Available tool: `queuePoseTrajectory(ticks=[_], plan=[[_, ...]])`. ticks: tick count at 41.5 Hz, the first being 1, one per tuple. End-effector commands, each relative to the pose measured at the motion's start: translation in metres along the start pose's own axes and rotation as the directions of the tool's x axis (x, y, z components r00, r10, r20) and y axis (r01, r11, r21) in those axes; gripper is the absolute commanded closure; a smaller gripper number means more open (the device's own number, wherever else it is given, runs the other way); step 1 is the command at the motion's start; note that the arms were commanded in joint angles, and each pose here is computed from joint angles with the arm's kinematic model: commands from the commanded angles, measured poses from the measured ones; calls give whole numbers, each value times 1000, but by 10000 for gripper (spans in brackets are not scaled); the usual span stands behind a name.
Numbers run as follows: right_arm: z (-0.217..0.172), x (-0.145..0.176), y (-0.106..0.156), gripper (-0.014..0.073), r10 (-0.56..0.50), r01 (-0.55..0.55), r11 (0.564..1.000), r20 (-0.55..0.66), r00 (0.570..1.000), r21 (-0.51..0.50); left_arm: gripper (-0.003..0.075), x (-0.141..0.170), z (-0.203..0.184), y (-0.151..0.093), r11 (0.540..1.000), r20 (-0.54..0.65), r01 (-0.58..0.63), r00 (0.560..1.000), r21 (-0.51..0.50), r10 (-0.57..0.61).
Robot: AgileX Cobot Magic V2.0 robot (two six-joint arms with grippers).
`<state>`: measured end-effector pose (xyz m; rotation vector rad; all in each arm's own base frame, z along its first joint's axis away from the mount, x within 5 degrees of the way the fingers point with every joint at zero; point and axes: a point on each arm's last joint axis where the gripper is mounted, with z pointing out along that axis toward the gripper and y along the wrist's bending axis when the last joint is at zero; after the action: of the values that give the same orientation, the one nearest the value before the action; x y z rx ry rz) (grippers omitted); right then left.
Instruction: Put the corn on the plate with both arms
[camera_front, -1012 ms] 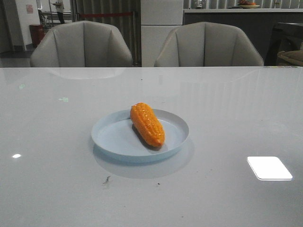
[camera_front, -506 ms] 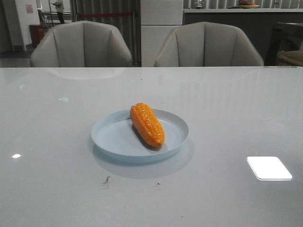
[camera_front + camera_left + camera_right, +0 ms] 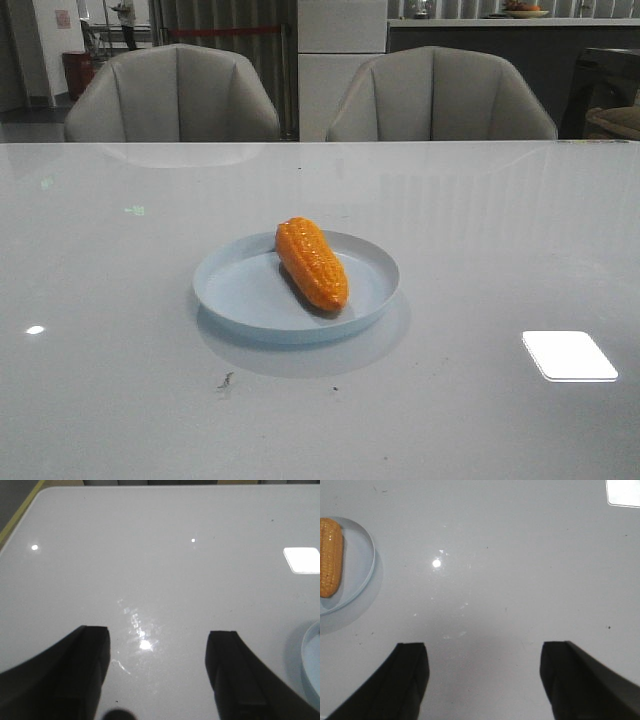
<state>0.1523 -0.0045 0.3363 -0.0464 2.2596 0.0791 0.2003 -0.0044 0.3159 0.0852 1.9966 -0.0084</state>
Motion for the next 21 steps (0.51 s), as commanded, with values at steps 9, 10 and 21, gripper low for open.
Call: queuePoseTrajectory(ticks=[9,10,21], plan=[[-6,-11,-1,22,-4,2,1000,88,996,17,417,-23,-36,-2,998,190,67,979,16,-68],[-6,-11,-1,22,-4,2,1000,88,996,17,438,-23,-39,-2,998,196,68,978,18,-70],[-6,-11,-1,22,-4,2,1000,88,996,17,630,-10,-72,-5,998,258,62,964,27,-67]])
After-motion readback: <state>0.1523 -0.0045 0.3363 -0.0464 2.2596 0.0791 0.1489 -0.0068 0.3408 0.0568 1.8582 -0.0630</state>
